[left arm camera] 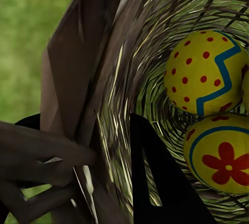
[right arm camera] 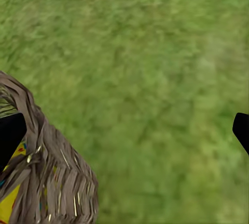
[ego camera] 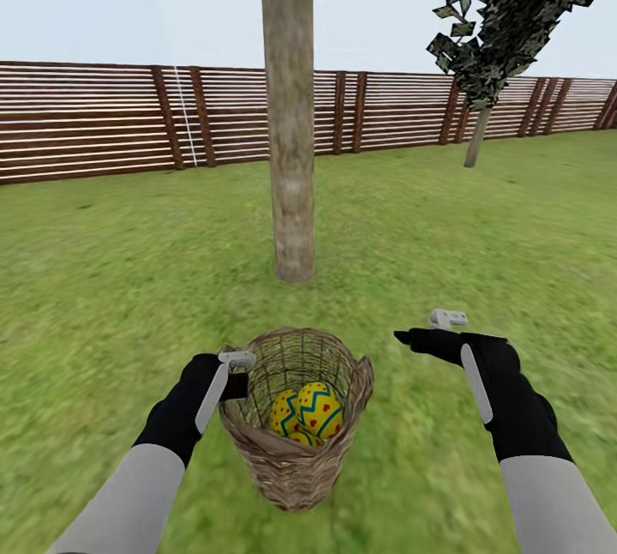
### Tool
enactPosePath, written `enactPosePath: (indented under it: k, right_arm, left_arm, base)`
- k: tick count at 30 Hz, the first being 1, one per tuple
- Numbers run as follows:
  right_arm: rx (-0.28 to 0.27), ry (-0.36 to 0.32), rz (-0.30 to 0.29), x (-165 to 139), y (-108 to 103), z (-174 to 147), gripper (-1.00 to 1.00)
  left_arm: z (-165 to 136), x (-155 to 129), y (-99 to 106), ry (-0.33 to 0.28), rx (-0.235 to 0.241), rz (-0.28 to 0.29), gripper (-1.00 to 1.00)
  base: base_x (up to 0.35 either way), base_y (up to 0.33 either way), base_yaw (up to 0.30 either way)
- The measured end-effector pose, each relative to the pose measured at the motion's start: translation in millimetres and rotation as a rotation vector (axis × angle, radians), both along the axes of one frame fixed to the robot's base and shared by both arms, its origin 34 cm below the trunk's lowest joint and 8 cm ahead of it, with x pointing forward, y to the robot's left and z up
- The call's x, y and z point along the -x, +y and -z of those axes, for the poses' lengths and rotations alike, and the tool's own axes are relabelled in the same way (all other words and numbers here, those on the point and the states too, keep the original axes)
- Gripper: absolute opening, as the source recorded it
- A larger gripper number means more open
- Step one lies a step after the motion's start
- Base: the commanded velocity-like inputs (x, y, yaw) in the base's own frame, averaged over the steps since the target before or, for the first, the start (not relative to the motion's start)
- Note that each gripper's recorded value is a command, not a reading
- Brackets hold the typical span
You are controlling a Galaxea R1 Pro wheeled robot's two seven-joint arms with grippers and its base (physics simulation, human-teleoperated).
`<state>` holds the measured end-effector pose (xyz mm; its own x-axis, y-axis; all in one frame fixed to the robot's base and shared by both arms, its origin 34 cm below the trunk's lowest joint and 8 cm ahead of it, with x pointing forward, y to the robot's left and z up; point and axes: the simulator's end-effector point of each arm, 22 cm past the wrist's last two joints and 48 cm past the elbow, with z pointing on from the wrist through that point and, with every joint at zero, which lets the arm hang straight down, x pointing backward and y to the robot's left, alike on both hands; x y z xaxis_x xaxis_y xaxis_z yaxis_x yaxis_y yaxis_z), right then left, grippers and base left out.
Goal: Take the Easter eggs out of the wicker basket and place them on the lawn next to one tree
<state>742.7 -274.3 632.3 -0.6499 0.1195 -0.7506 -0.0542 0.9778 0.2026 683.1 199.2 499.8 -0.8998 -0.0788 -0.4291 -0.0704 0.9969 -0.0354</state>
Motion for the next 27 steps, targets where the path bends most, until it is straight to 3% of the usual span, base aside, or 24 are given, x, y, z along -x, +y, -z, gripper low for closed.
enactPosePath:
  k: [10, 23, 27]
  right_arm:
    - [0.003, 0.006, 0.001, 0.0, -0.6, 3.7, 1.0]
    - [0.004, 0.006, 0.001, -0.1, -1.3, 3.7, 1.0]
    - [0.004, 0.006, 0.001, 0.0, -1.5, 3.7, 1.0]
  left_arm:
    - [3.1, 0.5, 1.1, 0.005, 0.0, -0.002, -1.0]
    - [3.2, 0.8, 1.7, 0.007, -0.003, -0.001, -1.0]
    - [3.2, 0.8, 2.0, 0.007, -0.005, -0.001, -1.0]
  base:
    - [0.297, 0.0, 0.015]
    - [0.295, 0.0, 0.281]
    - [0.29, 0.0, 0.041]
